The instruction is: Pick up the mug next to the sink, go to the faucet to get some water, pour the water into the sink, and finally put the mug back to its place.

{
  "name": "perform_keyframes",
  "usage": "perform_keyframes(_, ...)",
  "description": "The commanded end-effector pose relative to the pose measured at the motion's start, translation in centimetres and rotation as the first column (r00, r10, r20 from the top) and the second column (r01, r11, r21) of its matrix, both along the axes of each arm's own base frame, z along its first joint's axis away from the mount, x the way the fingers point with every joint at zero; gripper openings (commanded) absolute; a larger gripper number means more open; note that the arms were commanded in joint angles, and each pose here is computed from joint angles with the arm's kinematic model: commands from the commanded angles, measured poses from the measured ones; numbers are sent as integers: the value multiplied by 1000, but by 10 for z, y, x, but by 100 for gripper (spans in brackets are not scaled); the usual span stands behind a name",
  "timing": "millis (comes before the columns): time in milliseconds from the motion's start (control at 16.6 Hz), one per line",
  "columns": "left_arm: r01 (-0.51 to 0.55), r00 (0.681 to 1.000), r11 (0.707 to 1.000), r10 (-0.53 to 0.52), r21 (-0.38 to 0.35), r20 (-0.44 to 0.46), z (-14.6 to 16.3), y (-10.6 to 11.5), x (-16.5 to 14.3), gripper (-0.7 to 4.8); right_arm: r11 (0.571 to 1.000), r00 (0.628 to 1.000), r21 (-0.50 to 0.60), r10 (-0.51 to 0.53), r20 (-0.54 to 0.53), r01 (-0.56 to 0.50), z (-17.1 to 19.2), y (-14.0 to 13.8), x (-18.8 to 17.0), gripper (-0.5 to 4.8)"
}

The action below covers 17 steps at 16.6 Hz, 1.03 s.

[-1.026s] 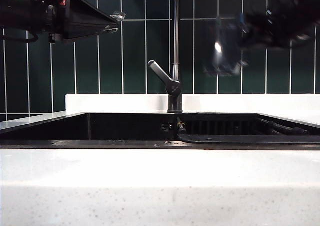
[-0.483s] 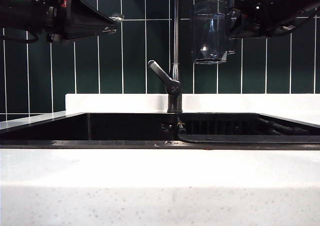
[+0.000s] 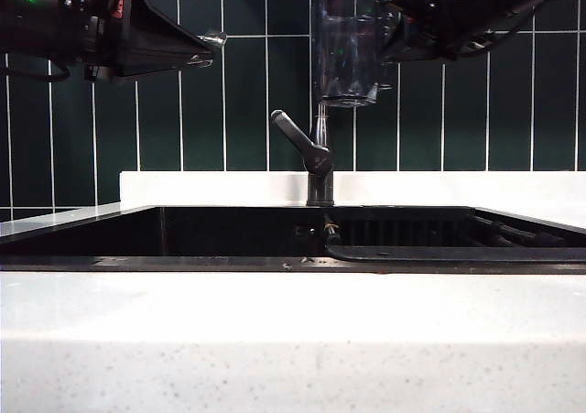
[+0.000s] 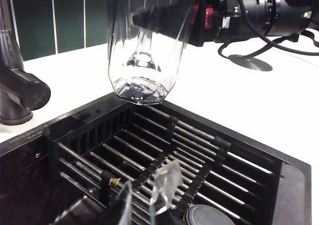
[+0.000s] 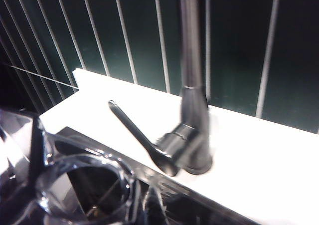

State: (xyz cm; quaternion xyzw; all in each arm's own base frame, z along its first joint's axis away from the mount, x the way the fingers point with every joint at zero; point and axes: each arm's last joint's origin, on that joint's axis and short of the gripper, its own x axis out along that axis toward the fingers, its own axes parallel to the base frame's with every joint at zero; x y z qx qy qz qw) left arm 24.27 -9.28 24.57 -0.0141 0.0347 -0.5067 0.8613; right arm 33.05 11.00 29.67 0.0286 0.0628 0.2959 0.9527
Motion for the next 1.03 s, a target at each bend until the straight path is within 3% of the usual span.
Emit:
perform_keyframes(60, 3, 1000, 1000, -3, 0, 21, 3, -1, 0, 57, 1000, 999, 15, 18, 33, -19, 9, 5, -1, -5)
perform_keyframes(543, 4, 1000, 1000, -4, 13, 20, 2, -2, 5, 57, 998, 998, 31, 62, 32, -63, 31, 27, 20, -5)
perform_keyframes(1026, -14, 1000, 1000, 14, 25, 25, 2, -2, 8, 57, 994, 994, 40, 103, 36, -104, 55, 29, 24, -5)
